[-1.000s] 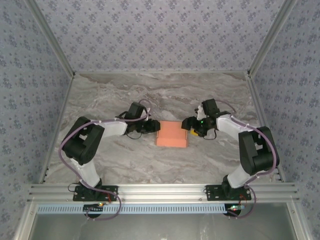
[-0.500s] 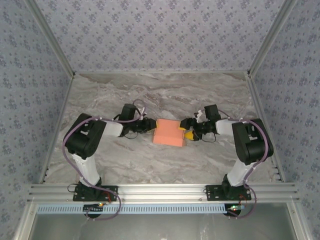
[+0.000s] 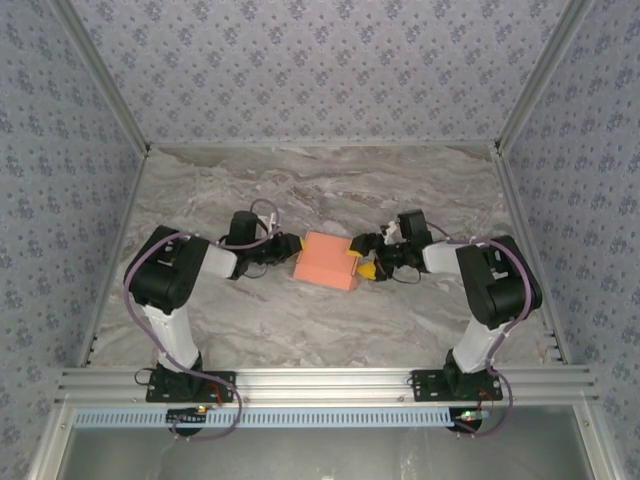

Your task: Fold the paper box

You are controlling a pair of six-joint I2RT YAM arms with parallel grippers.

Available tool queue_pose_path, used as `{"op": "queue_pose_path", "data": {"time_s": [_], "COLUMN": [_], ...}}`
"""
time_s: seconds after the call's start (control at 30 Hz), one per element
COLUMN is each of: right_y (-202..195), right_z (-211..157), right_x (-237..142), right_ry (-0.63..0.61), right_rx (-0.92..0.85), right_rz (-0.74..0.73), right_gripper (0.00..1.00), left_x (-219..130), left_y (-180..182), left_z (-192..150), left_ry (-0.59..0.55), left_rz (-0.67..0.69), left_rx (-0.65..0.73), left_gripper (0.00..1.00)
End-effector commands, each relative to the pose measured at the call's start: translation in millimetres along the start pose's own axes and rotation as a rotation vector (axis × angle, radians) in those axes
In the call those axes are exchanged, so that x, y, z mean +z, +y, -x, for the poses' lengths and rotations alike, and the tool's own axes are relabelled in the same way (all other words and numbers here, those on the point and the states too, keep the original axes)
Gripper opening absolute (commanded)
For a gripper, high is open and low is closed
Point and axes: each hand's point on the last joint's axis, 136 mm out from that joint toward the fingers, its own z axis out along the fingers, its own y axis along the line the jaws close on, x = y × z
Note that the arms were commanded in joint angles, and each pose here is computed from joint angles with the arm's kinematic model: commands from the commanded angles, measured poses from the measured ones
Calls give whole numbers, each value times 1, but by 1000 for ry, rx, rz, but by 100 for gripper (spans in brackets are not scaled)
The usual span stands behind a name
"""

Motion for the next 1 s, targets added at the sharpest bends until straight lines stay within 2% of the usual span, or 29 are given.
{"op": "queue_pose_path", "data": {"time_s": [0.0, 0.2, 0.37, 0.5, 0.6, 0.67, 0.8, 0.87, 0.97], "right_y": [-11, -10, 9, 30, 38, 39, 41, 42, 40], "right_z": [-4, -5, -4, -2, 0, -2, -10, -16, -25], "right_x": [-4, 0, 13, 25, 24, 18, 3, -4, -15], "right_ry": [-32, -43, -35, -24, -37, -46, -37, -22, 9], "right_rx": [44, 44, 19, 11, 27, 42, 73, 90, 156], "right_rz": [-69, -67, -8, 61, 82, 82, 69, 58, 29], "right_gripper": [73, 74, 72, 61, 44, 39, 32, 32, 32], "left_x": [-3, -3, -3, -4, -8, -14, -31, -45, -72], "left_y": [62, 64, 63, 59, 48, 34, -3, -23, -51], "left_z": [-43, -44, -44, -42, -38, -30, -9, 3, 20], "left_ry": [89, 96, 98, 97, 79, 55, -11, -62, -189], "left_rz": [155, 161, 158, 148, 131, 111, 79, 81, 93], "left_rx": [-186, -184, -184, -177, -155, -128, -34, 49, 260], "left_gripper": [23, 21, 22, 26, 32, 38, 58, 71, 80]}}
